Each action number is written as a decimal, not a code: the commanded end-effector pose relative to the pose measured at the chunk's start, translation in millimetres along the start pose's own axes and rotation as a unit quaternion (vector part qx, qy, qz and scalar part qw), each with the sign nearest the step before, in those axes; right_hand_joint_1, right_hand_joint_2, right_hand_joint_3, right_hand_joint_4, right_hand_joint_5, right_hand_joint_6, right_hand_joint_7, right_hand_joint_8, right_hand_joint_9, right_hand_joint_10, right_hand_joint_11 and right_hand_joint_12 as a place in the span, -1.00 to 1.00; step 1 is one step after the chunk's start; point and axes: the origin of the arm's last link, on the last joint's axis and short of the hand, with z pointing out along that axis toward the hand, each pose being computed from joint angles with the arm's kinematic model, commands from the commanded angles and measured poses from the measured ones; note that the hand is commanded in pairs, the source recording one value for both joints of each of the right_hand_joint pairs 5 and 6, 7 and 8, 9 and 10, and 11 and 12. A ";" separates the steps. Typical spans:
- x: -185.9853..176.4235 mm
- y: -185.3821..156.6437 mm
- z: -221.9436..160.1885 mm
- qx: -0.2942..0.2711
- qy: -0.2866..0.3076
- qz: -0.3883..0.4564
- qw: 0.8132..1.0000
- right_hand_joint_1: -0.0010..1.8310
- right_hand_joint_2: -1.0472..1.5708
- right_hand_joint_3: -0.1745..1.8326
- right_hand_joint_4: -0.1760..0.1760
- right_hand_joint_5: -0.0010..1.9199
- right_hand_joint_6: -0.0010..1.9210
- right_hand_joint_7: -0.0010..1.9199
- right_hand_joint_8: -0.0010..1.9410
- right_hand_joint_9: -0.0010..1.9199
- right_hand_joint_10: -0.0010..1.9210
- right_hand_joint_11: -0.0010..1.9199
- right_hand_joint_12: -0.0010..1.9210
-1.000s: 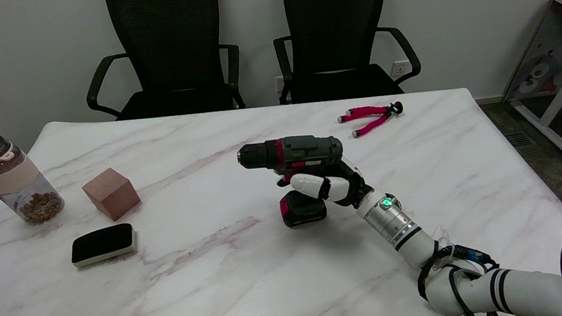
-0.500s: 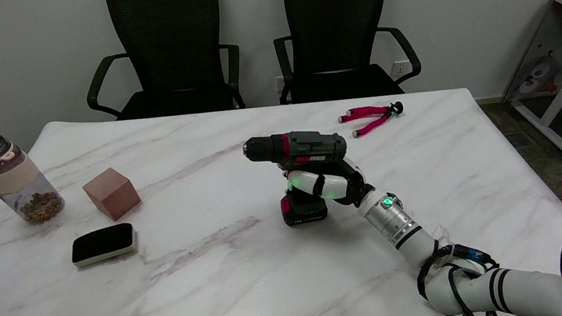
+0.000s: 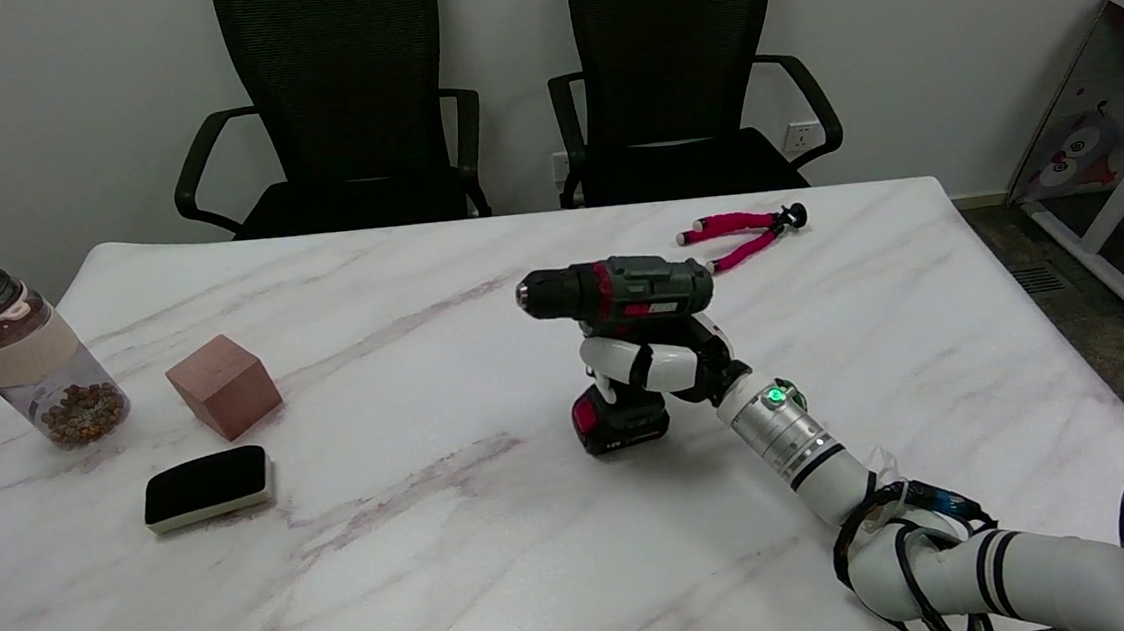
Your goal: Pick up the power screwdriver.
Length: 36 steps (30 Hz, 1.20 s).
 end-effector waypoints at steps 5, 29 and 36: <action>3.1 -1.8 6.0 -0.001 0.012 0.009 1.000 0.12 0.75 -0.12 1.00 1.00 1.00 1.00 0.98 1.00 1.00 0.89 0.89; 10.6 -114.5 54.0 0.142 -0.010 -0.055 0.988 0.10 0.88 -0.06 1.00 1.00 1.00 1.00 0.98 1.00 1.00 1.00 1.00; 20.9 -174.8 73.7 0.207 -0.012 -0.103 0.973 0.10 0.88 -0.06 1.00 1.00 1.00 1.00 0.98 1.00 1.00 1.00 1.00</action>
